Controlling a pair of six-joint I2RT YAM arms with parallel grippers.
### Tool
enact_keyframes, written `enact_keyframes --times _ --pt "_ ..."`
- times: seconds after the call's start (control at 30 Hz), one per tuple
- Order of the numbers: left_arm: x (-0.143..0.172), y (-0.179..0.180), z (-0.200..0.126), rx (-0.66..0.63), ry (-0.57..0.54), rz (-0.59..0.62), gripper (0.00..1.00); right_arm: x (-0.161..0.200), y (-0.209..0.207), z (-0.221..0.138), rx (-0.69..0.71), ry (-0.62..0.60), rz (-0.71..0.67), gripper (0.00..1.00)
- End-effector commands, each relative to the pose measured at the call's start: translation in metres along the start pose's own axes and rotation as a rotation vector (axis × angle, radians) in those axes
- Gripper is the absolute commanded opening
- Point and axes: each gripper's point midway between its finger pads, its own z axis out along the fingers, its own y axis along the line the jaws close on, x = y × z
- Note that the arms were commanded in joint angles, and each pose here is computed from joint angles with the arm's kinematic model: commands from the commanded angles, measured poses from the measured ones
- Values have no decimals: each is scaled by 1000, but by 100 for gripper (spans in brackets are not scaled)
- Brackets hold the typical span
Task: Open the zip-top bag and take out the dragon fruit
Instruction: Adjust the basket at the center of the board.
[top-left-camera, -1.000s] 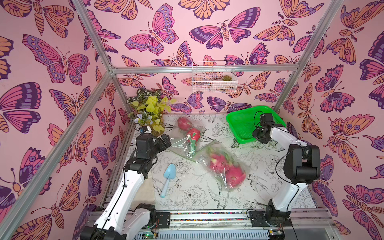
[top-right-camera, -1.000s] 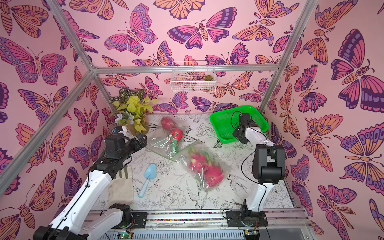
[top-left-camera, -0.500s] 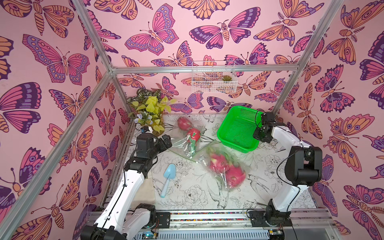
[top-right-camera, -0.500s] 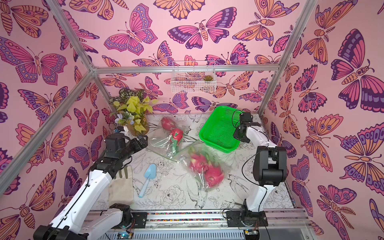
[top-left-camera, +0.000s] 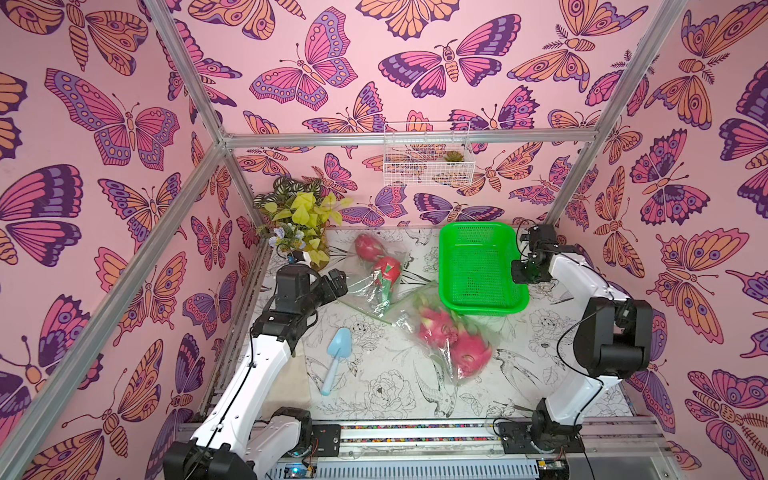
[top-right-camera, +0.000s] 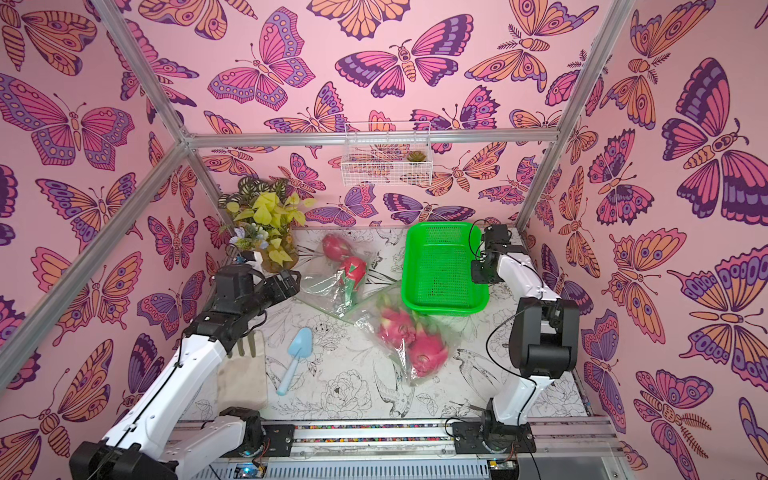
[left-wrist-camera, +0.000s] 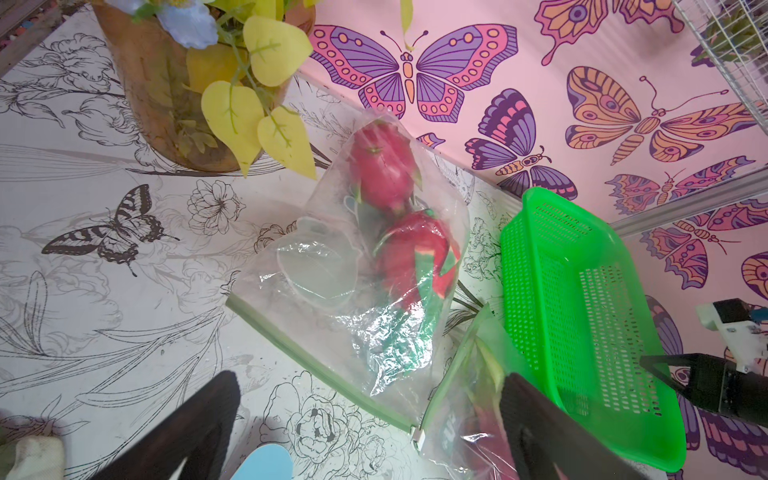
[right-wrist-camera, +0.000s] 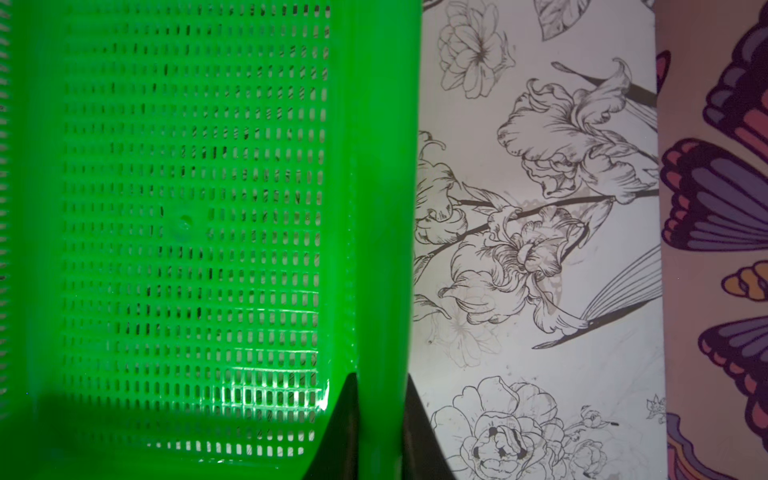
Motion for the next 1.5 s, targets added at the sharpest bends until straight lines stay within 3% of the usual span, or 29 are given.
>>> enact_keyframes --times 0.0,0.13,0.27,0.83,1.1,1.4,1.47 --pt "-1 -9 -3 27 16 32 100 8 14 -6 -91 -10 -231 0" --pt "-2 -11 -4 32 15 34 100 5 22 1 -136 14 -237 0" --pt "-2 -13 -5 34 14 34 99 12 22 10 -130 57 -156 0" --pt "2 -16 -1 27 23 15 99 23 23 23 -123 38 120 1" --pt "3 -14 -1 22 26 21 99 4 20 25 -110 -3 121 9" --pt "6 -13 1 19 33 23 99 -20 8 31 -50 -4 81 9" --pt "9 -13 3 24 47 22 99 -24 11 28 -64 -4 80 14"
